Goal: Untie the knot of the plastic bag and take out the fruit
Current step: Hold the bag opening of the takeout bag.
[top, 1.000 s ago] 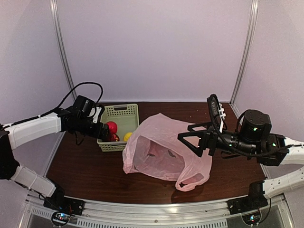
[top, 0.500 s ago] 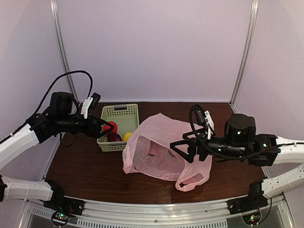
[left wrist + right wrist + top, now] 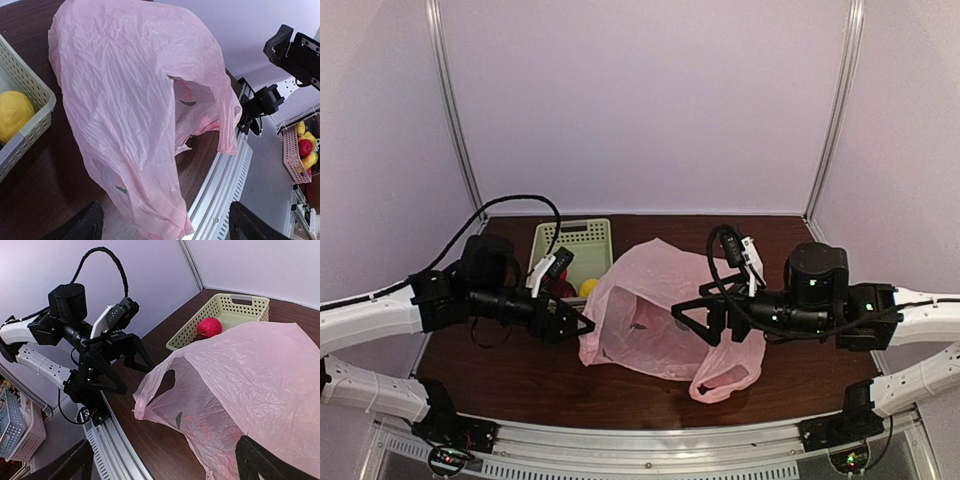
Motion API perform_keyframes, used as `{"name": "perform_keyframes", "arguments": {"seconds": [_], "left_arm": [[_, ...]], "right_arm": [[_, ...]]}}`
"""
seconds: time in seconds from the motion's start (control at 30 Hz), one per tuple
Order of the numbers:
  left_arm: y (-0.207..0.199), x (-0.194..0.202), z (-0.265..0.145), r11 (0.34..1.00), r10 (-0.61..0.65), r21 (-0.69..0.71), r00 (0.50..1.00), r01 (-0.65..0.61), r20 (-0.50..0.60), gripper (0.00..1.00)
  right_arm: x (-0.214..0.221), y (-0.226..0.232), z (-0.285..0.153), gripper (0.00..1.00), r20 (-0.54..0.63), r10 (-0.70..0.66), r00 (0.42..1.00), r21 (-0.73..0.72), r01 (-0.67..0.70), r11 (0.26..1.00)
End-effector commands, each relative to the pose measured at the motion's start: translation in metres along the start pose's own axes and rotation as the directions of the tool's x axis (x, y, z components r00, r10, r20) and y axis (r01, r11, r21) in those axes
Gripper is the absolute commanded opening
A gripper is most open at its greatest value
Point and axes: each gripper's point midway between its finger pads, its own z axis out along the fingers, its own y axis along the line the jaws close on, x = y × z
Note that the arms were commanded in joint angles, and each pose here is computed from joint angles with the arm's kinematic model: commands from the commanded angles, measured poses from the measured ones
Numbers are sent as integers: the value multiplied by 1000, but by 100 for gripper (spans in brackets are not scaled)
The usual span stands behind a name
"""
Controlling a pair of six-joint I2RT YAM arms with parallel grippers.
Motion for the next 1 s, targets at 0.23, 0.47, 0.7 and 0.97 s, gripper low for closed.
{"name": "perform_keyframes", "arguments": {"seconds": [0.23, 0.47, 0.7, 0.97], "left_arm": [[8, -12, 24, 1000, -9, -5, 999, 10, 39, 81], [7, -18, 31, 1000, -17, 12, 998, 16, 62, 55], [-10, -26, 29, 998, -15, 59, 995, 9, 96, 14], [-40, -45, 24, 989, 14, 146, 991, -34, 132, 0]], "right_arm": [[-2, -1, -2, 100, 17, 1, 1000, 19, -1, 1000], [1, -3, 0, 100, 10, -4, 1000, 28, 4, 1000], [11, -3, 5, 96, -30, -46, 998, 65, 48, 997], [34, 1, 27, 86, -119, -170, 978, 173, 189, 967]]}}
